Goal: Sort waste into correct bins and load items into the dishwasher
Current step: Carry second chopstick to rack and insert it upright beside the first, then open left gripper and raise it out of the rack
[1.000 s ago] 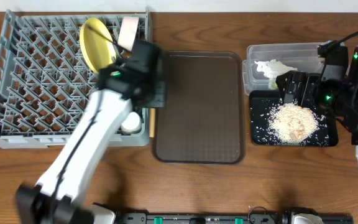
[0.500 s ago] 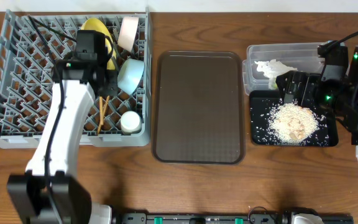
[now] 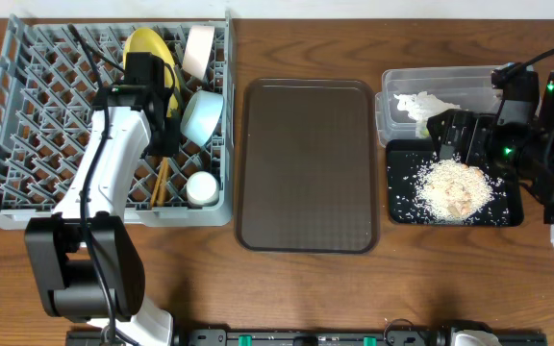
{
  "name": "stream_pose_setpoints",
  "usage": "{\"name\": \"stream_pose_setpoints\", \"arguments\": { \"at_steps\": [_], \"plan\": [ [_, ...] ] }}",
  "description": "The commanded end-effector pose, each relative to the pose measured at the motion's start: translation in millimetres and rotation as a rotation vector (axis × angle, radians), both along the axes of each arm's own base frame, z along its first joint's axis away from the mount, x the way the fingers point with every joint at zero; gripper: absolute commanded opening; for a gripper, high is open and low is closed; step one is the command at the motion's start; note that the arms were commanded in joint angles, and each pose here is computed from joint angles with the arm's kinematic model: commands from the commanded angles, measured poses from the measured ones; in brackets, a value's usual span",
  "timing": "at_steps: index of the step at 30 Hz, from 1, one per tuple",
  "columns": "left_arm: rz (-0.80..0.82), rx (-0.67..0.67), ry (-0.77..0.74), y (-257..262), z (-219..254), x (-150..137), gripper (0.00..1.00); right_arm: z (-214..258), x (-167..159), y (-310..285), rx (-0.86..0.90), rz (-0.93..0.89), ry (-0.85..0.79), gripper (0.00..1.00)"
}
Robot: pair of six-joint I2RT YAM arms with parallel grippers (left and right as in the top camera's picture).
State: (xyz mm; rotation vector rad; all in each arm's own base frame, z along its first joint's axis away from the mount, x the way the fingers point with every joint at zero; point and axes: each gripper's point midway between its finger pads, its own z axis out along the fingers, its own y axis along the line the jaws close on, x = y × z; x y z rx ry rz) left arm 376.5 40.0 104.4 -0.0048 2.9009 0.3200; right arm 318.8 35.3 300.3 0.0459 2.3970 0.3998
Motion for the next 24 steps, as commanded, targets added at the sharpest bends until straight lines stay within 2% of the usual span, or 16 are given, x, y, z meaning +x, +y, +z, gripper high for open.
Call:
{"name": "stream_pose_setpoints", "arguments": {
  "at_steps": [1,5,9,12,16,17,18,20,24],
  "plan": [
    [0.015,-0.029,-0.075,-4,28,5,0.42,-1,1,-1,0.003,-0.010,0.006,0.99],
    [-0.049,-0.247,-0.134,-42,54,2,0.44,-1,1,-1,0.003,-0.010,0.006,0.99],
    [-0.166,-0.595,-0.165,-104,88,-14,0.44,-1,1,-1,0.003,-0.011,0.006,0.99],
    [-0.237,-0.836,-0.143,-141,113,-32,0.49,-1,1,-1,0.003,-0.011,0.007,0.99],
    [-0.276,-1.046,-0.094,-168,132,-49,0.49,-1,1,-1,0.003,-0.011,0.006,0.99],
    [-0.282,-1.085,-0.085,-172,135,-52,0.48,-1,1,-1,0.003,-0.011,0.006,0.99],
    [-0.290,-1.124,-0.081,-176,139,-54,0.42,-1,1,-1,0.003,-0.011,0.006,0.99],
    [-0.308,-1.201,-0.074,-184,149,-59,0.24,-1,1,-1,0.003,-0.010,0.006,0.99],
    [-0.357,-1.367,-0.072,-197,175,-67,0.20,-1,1,-1,0.003,-0.010,0.006,0.99]
  ]
}}
